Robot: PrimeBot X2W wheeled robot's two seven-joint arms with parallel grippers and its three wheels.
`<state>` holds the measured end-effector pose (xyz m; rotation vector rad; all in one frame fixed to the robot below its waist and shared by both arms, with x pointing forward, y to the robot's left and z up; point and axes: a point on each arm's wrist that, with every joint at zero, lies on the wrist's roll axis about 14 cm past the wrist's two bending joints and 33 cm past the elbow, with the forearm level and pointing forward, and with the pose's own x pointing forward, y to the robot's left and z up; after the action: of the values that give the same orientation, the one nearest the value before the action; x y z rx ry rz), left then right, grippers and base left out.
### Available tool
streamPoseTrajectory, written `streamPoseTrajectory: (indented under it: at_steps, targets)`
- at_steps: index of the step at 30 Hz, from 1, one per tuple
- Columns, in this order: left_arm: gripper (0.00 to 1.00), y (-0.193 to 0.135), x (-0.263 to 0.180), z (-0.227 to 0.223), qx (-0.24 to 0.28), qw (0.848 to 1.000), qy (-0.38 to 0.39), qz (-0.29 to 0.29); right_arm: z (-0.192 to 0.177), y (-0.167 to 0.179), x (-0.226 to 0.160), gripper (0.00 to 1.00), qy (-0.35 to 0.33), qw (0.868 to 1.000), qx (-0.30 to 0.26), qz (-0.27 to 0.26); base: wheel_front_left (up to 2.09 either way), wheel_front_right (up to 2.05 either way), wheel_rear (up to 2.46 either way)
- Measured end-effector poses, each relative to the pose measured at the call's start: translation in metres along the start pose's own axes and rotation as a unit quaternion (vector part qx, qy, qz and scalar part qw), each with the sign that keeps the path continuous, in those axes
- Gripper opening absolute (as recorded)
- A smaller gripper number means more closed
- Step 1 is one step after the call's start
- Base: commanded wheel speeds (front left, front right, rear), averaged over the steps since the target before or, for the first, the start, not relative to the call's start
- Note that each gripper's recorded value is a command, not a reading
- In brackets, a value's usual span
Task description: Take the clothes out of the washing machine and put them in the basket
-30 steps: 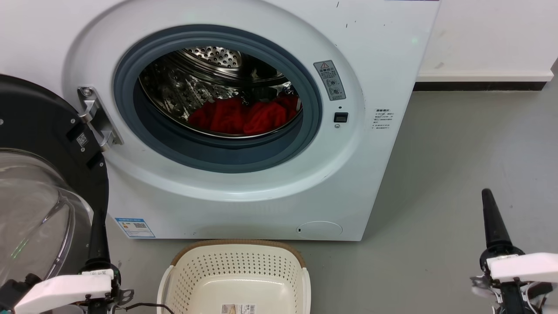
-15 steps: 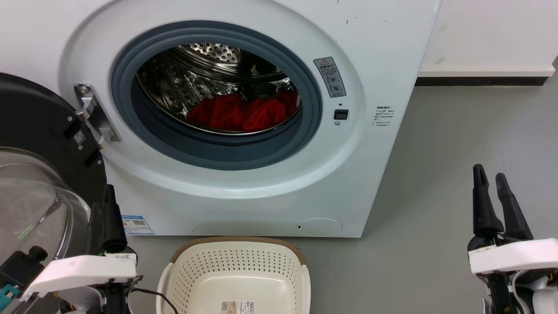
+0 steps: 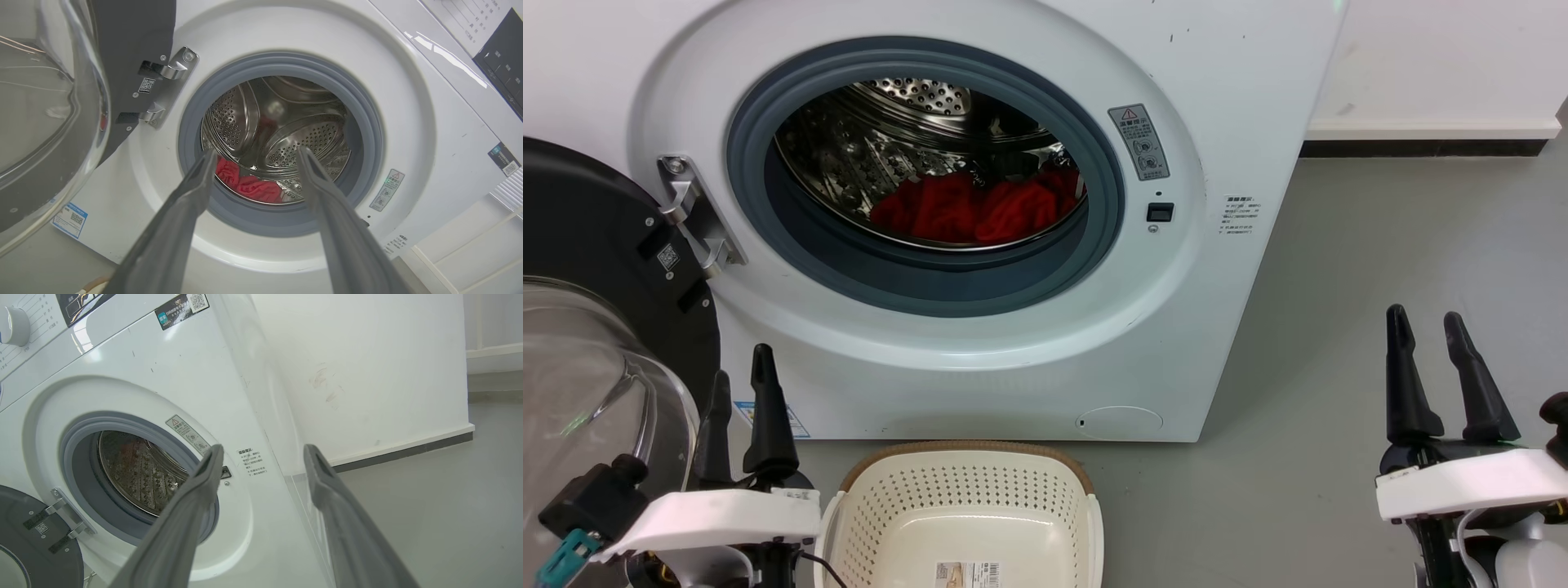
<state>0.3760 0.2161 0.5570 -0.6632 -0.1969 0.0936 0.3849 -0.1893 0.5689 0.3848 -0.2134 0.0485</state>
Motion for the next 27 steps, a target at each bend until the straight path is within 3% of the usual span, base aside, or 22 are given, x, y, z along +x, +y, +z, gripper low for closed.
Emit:
streamPoseTrajectory:
  at_steps: [27]
  targets:
    - [1.0, -0.033, -0.004, -0.016, 0.186, 0.981, -0.006, -0.059, -0.01, 0.013, -0.003, 1.0, 0.003, 0.99, -0.138, 0.035, 0.0, 0.0, 0.0]
